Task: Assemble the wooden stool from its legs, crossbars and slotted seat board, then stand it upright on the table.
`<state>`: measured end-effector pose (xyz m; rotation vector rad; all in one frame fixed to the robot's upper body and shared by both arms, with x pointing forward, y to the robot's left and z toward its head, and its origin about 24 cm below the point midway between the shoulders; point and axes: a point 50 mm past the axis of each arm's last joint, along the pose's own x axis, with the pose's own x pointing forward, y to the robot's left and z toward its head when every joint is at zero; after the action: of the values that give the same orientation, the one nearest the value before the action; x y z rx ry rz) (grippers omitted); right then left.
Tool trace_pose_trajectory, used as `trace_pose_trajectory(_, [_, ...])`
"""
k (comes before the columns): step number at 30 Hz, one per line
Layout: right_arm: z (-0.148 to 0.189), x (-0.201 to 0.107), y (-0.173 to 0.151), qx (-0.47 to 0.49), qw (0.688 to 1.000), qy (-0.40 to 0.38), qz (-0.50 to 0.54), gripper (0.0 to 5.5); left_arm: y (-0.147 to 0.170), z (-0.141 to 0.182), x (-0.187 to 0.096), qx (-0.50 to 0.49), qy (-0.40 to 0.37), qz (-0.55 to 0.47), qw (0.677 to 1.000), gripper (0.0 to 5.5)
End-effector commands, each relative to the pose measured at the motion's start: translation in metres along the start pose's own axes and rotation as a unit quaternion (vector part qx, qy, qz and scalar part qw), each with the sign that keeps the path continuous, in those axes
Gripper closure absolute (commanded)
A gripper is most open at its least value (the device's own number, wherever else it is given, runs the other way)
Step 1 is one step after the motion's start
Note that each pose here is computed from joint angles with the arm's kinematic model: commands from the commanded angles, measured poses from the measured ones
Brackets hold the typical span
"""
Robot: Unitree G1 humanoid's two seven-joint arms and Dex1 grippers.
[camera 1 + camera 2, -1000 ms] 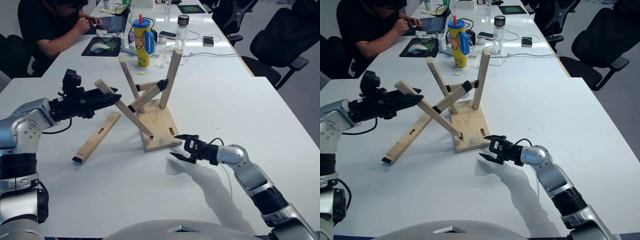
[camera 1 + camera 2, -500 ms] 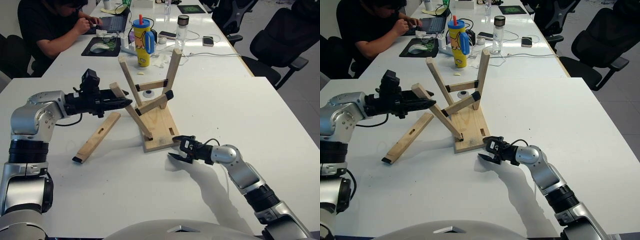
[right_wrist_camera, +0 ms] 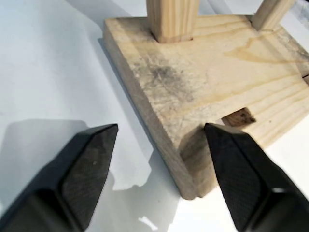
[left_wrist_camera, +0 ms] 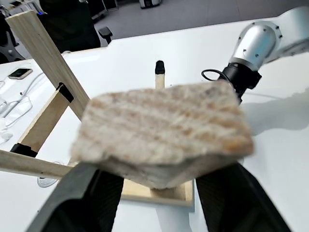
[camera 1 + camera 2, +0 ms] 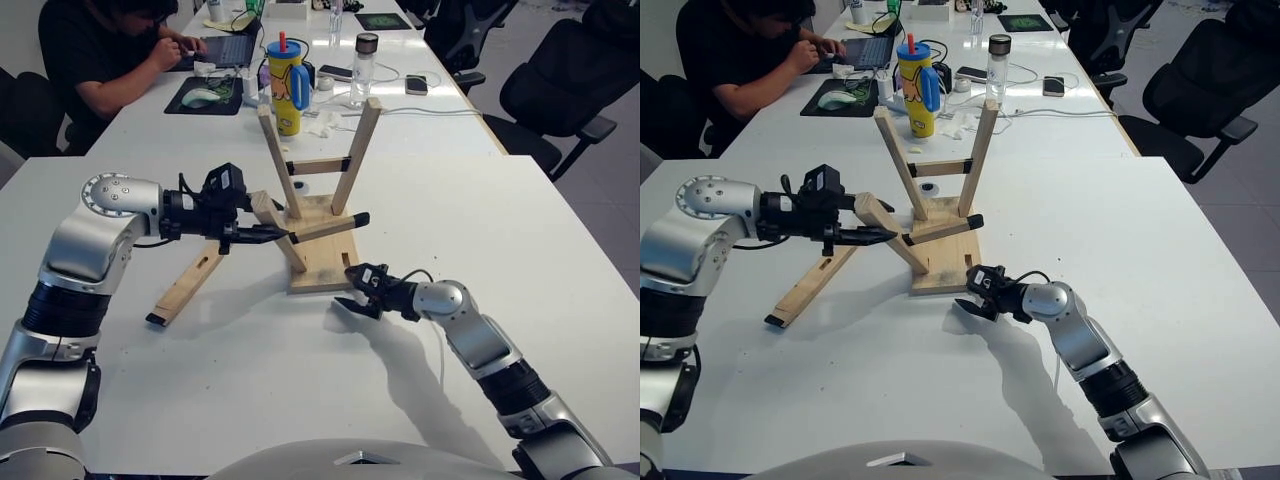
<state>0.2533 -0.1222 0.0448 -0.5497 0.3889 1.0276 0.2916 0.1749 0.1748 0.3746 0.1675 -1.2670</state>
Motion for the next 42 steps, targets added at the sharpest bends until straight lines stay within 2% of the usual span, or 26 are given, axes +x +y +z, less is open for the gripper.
trace_pose_trajectory(1, [-0.03, 0.012, 0.038, 0.065, 0.993, 0.058, 0.076, 2.19, 0.001, -0.045, -0.002, -0.098, 0.031, 0.053, 0.993, 3.49])
trace_pose_trajectory(2, [-0.03, 0.012, 0.038, 0.067, 0.993, 0.06, 0.075, 2.16, 0.005, -0.045, -0.006, -0.103, 0.03, 0.064, 0.992, 3.13])
trace_pose_trajectory(6, [-0.034, 0.014, 0.038, 0.07, 0.992, 0.07, 0.075, 2.16, 0.01, -0.046, -0.024, -0.114, 0.045, 0.084, 0.989, 2.54])
trace_pose_trajectory(9, [-0.038, 0.014, 0.039, 0.074, 0.992, 0.077, 0.069, 2.16, 0.0, -0.064, -0.039, -0.117, 0.103, 0.085, 0.984, 2.06])
trace_pose_trajectory(12, [-0.039, 0.016, 0.04, 0.074, 0.992, 0.076, 0.064, 2.16, -0.014, -0.081, -0.055, -0.138, 0.129, 0.085, 0.978, 1.66])
trace_pose_trajectory(16, [-0.04, 0.019, 0.045, 0.056, 0.994, 0.071, 0.063, 2.16, -0.005, -0.103, -0.087, -0.153, 0.154, 0.208, 0.954, 1.23])
trace_pose_trajectory(20, [-0.041, 0.02, 0.045, 0.048, 0.995, 0.07, 0.058, 2.16, 0.002, -0.11, -0.095, -0.158, 0.166, 0.282, 0.932, 1.23])
trace_pose_trajectory(26, [-0.039, 0.023, 0.046, 0.042, 0.995, 0.066, 0.067, 2.16, -0.016, -0.133, -0.086, -0.227, 0.207, 0.264, 0.914, 1.23])
trace_pose_trajectory(29, [-0.037, 0.027, 0.048, 0.042, 0.994, 0.061, 0.075, 2.16, -0.017, -0.142, -0.088, -0.256, 0.237, 0.276, 0.895, 1.23])
trace_pose_trajectory(35, [-0.032, 0.031, 0.049, 0.043, 0.994, 0.053, 0.08, 2.16, -0.016, -0.147, -0.093, -0.293, 0.264, 0.281, 0.875, 2.1])
trace_pose_trajectory(40, [-0.028, 0.032, 0.046, 0.049, 0.996, 0.037, 0.068, 2.16, -0.013, -0.147, -0.095, -0.272, 0.285, 0.276, 0.877, 2.84])
trace_pose_trajectory(42, [-0.021, 0.03, 0.037, 0.057, 0.997, 0.008, 0.045, 2.16, -0.009, -0.146, -0.096, -0.255, 0.288, 0.282, 0.879, 3.08])
